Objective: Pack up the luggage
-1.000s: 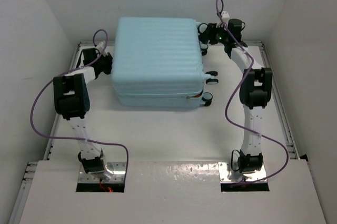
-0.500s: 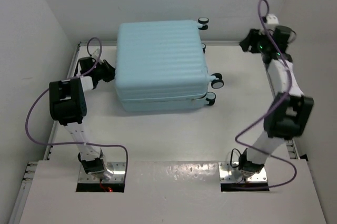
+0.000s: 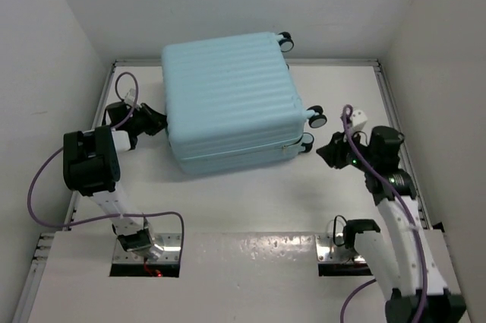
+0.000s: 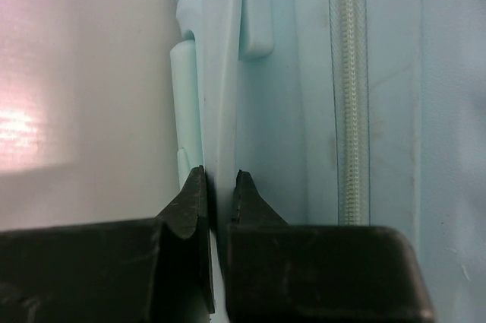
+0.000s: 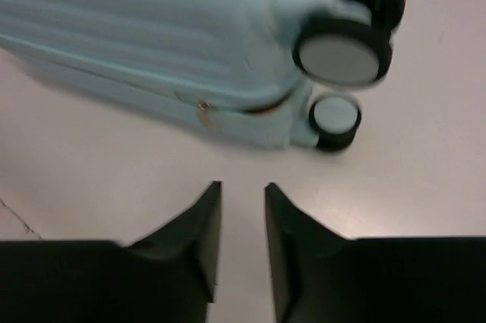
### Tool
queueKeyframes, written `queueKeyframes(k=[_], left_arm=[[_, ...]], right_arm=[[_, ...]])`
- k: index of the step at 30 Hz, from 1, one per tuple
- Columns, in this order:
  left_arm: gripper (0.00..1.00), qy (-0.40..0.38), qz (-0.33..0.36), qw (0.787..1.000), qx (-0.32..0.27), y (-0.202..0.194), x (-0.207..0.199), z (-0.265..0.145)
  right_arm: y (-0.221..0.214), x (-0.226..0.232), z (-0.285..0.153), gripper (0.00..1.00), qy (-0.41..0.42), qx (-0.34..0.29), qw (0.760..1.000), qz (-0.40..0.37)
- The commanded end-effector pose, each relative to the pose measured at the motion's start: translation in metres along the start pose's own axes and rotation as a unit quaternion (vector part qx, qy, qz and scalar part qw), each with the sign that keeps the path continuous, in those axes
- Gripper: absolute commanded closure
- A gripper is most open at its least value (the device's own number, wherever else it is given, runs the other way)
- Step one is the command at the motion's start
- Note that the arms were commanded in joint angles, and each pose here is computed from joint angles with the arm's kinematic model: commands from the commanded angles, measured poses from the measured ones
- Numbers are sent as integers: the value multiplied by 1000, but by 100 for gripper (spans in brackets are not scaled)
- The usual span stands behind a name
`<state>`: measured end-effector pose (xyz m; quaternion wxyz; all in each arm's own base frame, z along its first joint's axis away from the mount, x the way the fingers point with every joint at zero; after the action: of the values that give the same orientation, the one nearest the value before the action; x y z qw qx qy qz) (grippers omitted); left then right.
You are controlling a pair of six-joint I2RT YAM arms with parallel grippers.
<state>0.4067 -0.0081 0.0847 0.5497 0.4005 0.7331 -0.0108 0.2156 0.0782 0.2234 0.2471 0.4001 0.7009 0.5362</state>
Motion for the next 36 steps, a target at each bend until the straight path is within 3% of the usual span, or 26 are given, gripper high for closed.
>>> queueKeyframes(k=[1,2,3,6,7,10,16,19,22,23,26,30,36], left_arm=[[100,20,-132,986,96,-51,22,-24],[100,19,-130,987,94,-49,19,-26],[100,19,-126,988,90,-46,19,-29],[100,21,-130,988,81,-41,23,-32],[100,25,-136,987,80,-42,26,-34],[100,26,-137,987,75,-42,27,-38],[100,51,-144,986,64,-37,47,-58],[100,69,-157,984,41,-25,61,-71],[100,74,-152,986,5,3,70,-77],[100,76,-149,986,-11,17,72,-77],[100,79,-164,983,-30,36,83,-71],[100,67,-151,985,-54,64,81,-68],[100,64,-143,986,-64,79,81,-68]], right_arm=[[-67,-8,12,77,-29,136,985,98],[-62,-15,20,82,-43,115,988,96],[-82,-17,25,89,-72,136,976,155],[-101,-6,50,94,-78,147,958,232],[-91,-8,65,94,-68,110,964,234],[-103,11,92,94,-39,121,958,256],[-71,11,160,74,-6,58,968,245],[-72,7,197,72,1,53,969,241],[-42,11,220,68,23,19,978,205],[-54,9,230,68,23,33,978,202],[-17,2,258,66,32,-2,981,190],[3,9,263,58,60,-19,983,170],[-11,15,215,53,68,-26,989,130]])
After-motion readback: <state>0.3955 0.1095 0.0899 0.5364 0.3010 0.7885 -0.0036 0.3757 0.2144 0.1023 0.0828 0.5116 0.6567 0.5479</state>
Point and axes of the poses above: each gripper's point midway between its finger pads, its own z axis out along the fingers, its own x axis along the line the jaws close on, y = z × x, the point moved 3 cm from there along -z, back along the fingers, and after that the axes turned 3 degrees about -z, right-handed, at the moved point
